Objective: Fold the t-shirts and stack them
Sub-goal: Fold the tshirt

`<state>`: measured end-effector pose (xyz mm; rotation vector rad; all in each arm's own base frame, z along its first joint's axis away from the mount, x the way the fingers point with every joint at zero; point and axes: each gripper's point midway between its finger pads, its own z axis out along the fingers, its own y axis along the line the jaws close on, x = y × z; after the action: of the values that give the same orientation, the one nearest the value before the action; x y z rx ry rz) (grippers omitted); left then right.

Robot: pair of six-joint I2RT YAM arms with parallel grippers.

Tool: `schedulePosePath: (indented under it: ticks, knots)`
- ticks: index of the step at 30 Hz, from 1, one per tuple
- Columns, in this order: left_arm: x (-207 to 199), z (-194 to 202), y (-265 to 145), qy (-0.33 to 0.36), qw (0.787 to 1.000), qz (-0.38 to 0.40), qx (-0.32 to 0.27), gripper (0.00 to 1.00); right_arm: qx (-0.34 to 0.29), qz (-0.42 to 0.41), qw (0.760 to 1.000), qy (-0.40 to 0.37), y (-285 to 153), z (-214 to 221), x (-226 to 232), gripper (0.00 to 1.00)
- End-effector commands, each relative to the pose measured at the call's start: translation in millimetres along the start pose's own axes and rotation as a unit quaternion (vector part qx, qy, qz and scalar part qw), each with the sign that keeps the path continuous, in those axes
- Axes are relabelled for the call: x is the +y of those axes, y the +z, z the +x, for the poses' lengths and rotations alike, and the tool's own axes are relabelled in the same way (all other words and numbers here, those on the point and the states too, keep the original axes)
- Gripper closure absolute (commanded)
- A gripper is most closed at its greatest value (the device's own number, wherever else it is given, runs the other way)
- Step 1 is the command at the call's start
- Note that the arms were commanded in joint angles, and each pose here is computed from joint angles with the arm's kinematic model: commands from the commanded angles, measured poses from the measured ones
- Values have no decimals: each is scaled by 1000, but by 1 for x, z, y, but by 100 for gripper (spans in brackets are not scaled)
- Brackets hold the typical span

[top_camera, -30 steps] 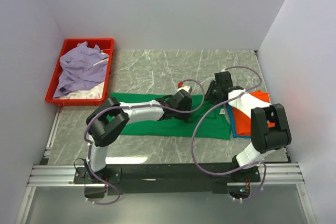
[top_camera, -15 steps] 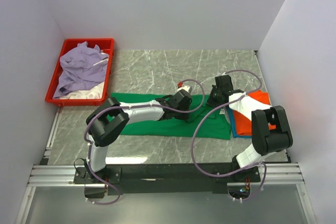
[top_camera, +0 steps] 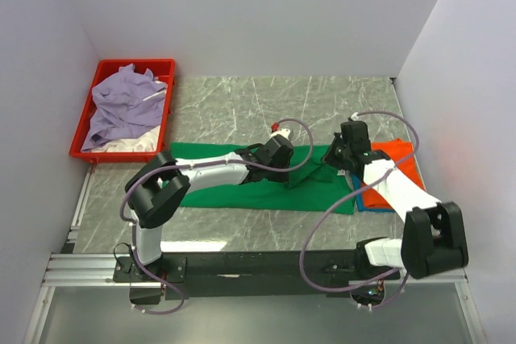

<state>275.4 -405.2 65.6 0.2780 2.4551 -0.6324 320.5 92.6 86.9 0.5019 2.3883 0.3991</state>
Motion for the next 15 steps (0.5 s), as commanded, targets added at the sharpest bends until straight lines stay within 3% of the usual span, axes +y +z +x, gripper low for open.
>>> schedulePosePath:
  ticks: [1, 10, 15]
  knots:
    - [-13, -29, -31, 17, 999, 14, -44, 99, -10, -5, 1000, 5, -16, 5, -5, 100]
    - [-21, -25, -45, 38, 998, 44, -33, 98, -14, -16, 1000, 12, -32, 26, -16, 100]
    - [-26, -7, -38, 45, 995, 83, -17, 73, -9, -10, 1000, 14, -28, 34, -22, 100]
